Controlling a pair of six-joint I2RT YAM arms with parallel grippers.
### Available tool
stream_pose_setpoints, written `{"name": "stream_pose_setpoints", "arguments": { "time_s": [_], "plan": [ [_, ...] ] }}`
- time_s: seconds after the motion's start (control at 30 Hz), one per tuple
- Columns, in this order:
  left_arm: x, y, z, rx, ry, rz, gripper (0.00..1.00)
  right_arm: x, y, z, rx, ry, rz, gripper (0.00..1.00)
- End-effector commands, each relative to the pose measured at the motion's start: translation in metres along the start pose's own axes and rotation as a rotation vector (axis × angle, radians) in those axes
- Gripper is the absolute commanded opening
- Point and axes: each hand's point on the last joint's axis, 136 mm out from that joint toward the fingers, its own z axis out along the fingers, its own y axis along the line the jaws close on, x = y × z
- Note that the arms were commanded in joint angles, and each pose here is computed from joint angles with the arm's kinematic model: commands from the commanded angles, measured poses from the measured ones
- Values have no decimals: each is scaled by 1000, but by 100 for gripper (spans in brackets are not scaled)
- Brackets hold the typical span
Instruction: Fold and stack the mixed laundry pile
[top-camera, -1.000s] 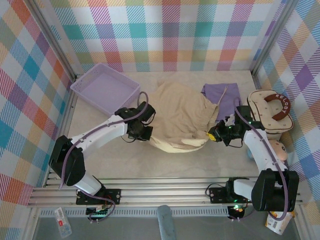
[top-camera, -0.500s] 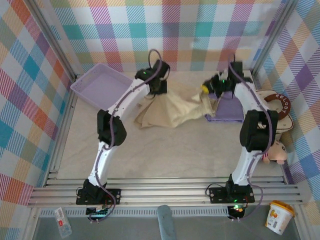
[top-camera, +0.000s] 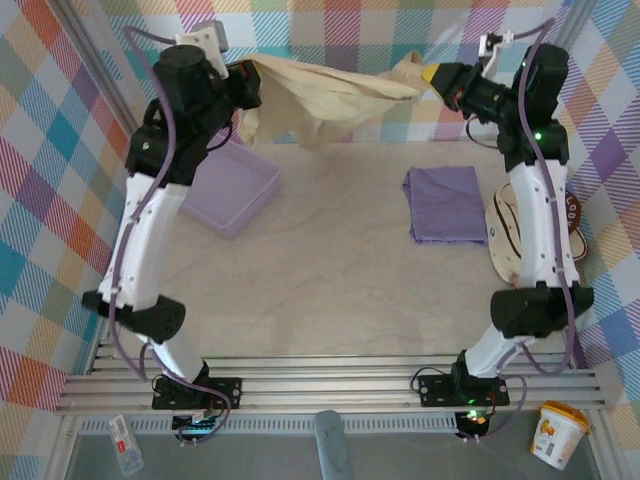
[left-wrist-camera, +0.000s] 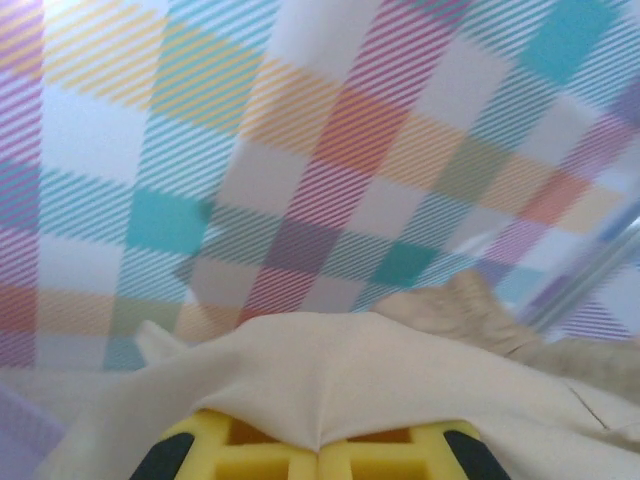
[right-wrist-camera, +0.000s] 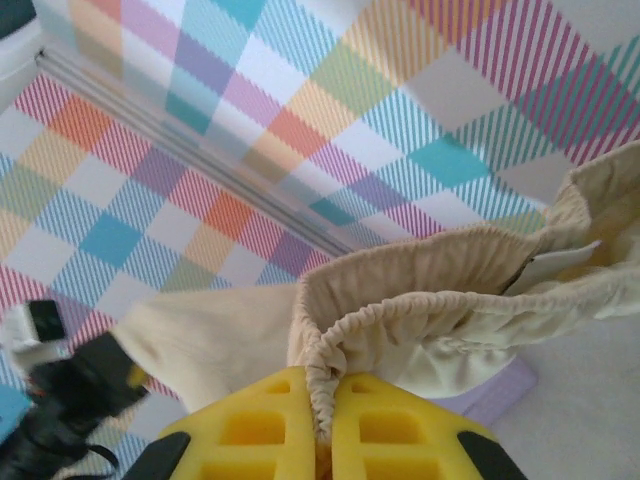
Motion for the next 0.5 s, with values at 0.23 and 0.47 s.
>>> {"name": "stream_pose_setpoints", "arguments": {
  "time_s": [0.23, 0.47],
  "plan": [
    [356, 75, -40, -207, 865, -29, 0, 251, -241, -55, 583, 385, 446, 10],
    [414, 88, -133, -319, 976, -146, 77, 324, -282, -125, 842, 460, 533, 40]
  ]
}}
